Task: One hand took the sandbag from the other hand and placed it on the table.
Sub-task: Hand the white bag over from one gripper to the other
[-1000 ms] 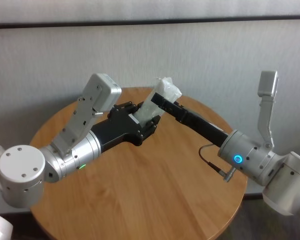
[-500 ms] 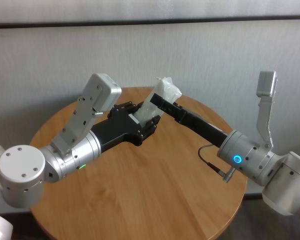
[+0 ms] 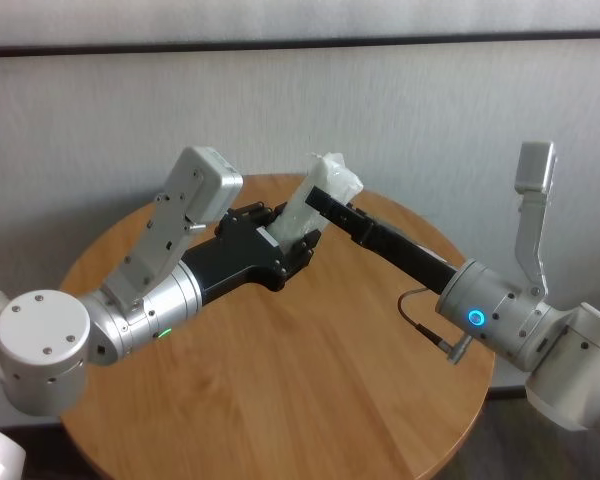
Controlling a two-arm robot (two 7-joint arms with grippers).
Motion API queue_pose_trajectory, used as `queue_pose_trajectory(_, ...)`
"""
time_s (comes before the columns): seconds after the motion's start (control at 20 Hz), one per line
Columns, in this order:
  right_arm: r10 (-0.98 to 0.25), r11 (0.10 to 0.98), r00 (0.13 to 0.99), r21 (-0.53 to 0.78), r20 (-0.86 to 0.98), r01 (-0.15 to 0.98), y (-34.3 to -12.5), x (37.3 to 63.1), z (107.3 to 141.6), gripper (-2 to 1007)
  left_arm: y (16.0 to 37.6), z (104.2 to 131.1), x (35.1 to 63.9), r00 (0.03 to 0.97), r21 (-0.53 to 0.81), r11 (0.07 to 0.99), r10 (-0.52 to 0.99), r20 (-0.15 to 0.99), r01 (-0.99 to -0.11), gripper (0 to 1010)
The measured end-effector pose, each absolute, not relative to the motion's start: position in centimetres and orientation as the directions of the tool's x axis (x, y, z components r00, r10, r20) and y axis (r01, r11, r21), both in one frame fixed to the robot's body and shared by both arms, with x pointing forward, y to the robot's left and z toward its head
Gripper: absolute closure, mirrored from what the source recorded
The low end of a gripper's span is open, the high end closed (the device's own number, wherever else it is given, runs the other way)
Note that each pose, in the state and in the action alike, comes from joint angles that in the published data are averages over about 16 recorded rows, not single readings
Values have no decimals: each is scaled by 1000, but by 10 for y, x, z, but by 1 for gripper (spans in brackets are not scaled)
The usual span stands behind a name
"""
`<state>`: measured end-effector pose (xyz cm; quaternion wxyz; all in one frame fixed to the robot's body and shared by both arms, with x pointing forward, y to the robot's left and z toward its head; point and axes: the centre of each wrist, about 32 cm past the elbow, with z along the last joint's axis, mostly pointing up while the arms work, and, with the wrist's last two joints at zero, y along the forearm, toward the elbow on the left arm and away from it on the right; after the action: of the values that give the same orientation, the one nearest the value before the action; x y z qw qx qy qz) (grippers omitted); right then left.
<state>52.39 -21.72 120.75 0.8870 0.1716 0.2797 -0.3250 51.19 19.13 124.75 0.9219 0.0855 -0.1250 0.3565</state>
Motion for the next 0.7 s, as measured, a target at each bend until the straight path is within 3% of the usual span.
queue_pose_trajectory(0.35,-481,729,632,122,-607,673,-217,524,1208,462,191,1248,512,715,69,731,636,291,-679,526)
queue_pose_trajectory(0.7,-481,729,632,123,-607,673,-217,524,1208,509,191,1248,512,715,69,731,636,291,-679,526)
